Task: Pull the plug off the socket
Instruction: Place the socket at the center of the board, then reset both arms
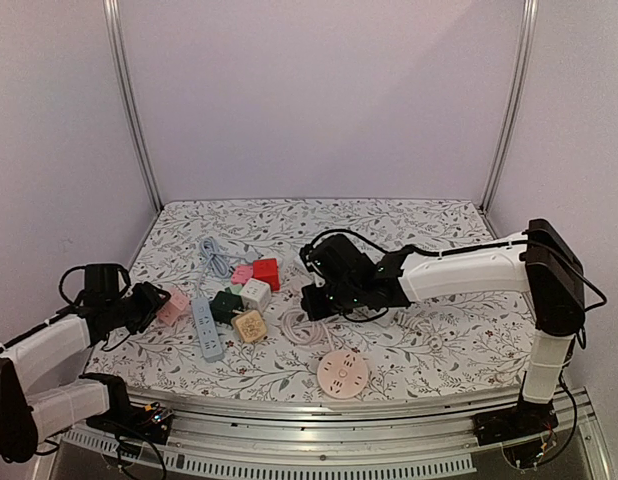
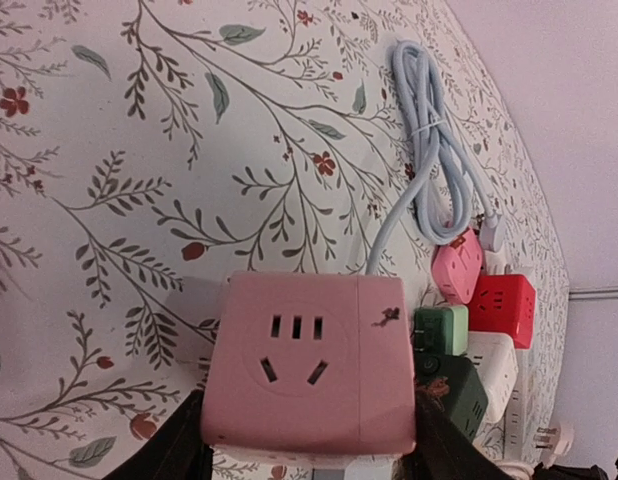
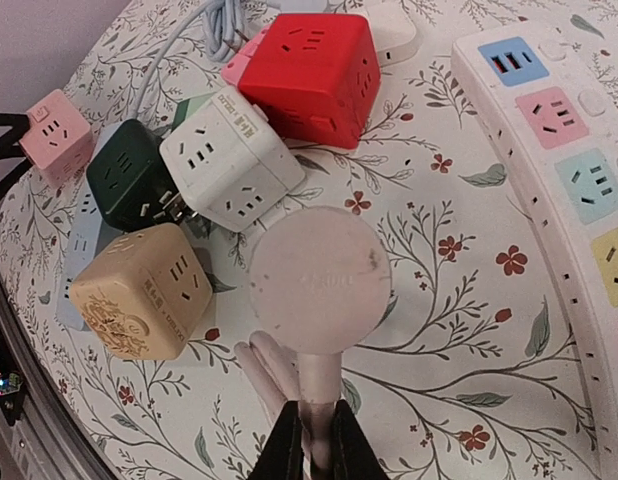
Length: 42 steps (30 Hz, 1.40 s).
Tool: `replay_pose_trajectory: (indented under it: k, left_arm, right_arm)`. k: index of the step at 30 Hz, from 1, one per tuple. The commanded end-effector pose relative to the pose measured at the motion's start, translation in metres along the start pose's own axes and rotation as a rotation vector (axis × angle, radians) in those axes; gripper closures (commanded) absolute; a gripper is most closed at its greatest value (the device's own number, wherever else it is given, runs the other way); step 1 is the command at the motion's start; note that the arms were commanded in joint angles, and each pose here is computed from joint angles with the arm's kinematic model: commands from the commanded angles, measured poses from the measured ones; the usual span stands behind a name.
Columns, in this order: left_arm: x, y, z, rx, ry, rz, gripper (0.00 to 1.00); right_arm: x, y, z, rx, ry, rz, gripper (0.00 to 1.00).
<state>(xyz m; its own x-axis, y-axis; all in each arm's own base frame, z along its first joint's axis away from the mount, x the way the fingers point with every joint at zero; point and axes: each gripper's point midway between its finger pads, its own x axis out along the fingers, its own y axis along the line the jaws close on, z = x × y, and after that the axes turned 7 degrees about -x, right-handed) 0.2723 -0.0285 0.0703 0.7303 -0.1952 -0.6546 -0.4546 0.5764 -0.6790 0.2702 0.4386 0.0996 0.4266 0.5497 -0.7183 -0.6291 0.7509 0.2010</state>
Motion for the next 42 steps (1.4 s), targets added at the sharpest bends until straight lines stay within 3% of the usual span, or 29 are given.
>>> replay_pose_trajectory:
  k: [1, 5, 15, 20, 25, 32, 38, 42]
  left_arm:
    - [0.003, 0.011, 0.008, -0.003, -0.03, 0.026, 0.94]
    - [0.005, 0.016, 0.004, -0.009, -0.009, 0.028, 0.81]
    - [-0.001, 0.016, 0.004, 0.0, -0.012, 0.035, 0.42]
    - [-0.006, 0.017, 0.007, 0.018, -0.021, 0.053, 0.22]
    - [-0.011, 0.02, 0.009, 0.037, -0.026, 0.085, 0.06]
    - [-0.024, 0.008, 0.029, 0.115, -0.086, 0.106, 0.01]
    - [-0.025, -0.009, 0.067, 0.217, -0.151, 0.141, 0.01]
    - [-0.011, -0.027, 0.091, 0.239, -0.205, 0.066, 0.0]
  right_arm:
    - [0.009, -0.006, -0.002, 0.026, 0.02, 0.011, 0.86]
    - [0.009, -0.011, -0.004, 0.032, 0.025, 0.005, 0.73]
    - [-0.001, -0.013, -0.002, 0.036, 0.015, 0.004, 0.54]
    - [-0.014, -0.022, 0.003, 0.036, -0.009, -0.018, 0.25]
    - [-0.023, -0.048, 0.005, 0.064, -0.017, -0.058, 0.12]
    - [-0.047, -0.102, 0.0, 0.118, -0.038, -0.145, 0.04]
    - [-0.077, -0.182, -0.013, 0.221, -0.053, -0.264, 0.01]
    - [-0.104, -0.238, -0.026, 0.306, -0.073, -0.357, 0.01]
